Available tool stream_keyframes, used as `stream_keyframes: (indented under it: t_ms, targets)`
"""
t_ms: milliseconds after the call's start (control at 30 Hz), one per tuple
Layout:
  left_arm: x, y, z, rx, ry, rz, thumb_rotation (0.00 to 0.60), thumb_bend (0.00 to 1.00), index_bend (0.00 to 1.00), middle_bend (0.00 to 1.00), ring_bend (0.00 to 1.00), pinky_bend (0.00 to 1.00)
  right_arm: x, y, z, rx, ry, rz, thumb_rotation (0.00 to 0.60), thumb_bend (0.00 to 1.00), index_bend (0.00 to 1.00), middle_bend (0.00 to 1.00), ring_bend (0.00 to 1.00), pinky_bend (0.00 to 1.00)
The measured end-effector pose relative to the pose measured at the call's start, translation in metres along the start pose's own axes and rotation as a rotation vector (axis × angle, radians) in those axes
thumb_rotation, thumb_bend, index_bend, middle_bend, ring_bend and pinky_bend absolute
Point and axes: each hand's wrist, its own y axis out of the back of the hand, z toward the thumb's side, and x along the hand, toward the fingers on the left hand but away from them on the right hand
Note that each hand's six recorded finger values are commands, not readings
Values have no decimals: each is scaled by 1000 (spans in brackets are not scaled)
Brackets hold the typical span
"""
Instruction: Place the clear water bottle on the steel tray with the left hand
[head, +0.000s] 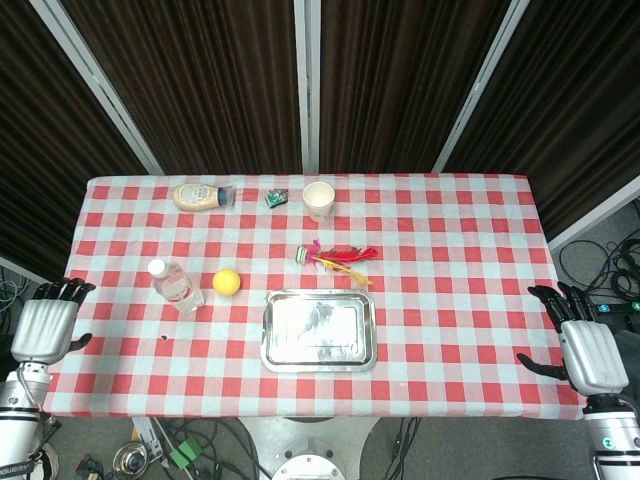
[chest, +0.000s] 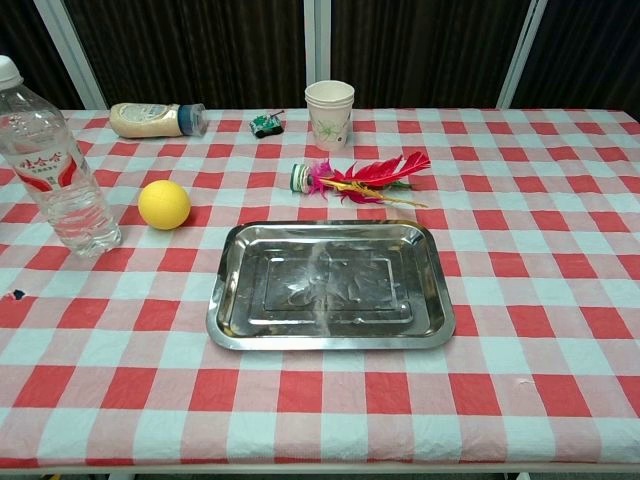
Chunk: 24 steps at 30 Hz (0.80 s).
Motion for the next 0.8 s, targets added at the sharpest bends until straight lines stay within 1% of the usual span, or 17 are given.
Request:
stream_keyframes:
  t_ms: [100,200,300,367,500,600,700,800]
  targets:
    - [3,0,3,-15,-4,1,600,148,321,324,214,265,0,0,0,1,0,2,600,45,150,140,0,44]
    - [6,3,8,-63,-4,5,600,149,321,324,214,266,1,0,1,-3,6,-1,600,44,150,140,0,44]
    - [11,9,16,-135,-5,14,600,148,320,324,214,266,0,1,4,-13,23,-10,600,44,150,140,0,44]
    - [15,13,19,-150,-10,18,600,148,321,324,214,265,1,3,5,-21,33,-19,600,45,150,140,0,44]
    - [16,12,20,-194,-8,14,600,147,321,324,214,266,4,9,5,-30,36,-41,600,45,150,140,0,44]
    - [17,10,23,-276,-11,14,600,139,321,324,214,265,6,14,5,-32,39,-63,600,45,150,140,0,44]
    - [17,7,29,-403,-16,15,600,121,316,324,214,265,9,21,6,-26,46,-95,600,44,150,141,0,44]
    - [17,2,38,-568,-22,13,600,113,310,325,214,265,12,25,7,-21,48,-113,600,44,150,141,0,44]
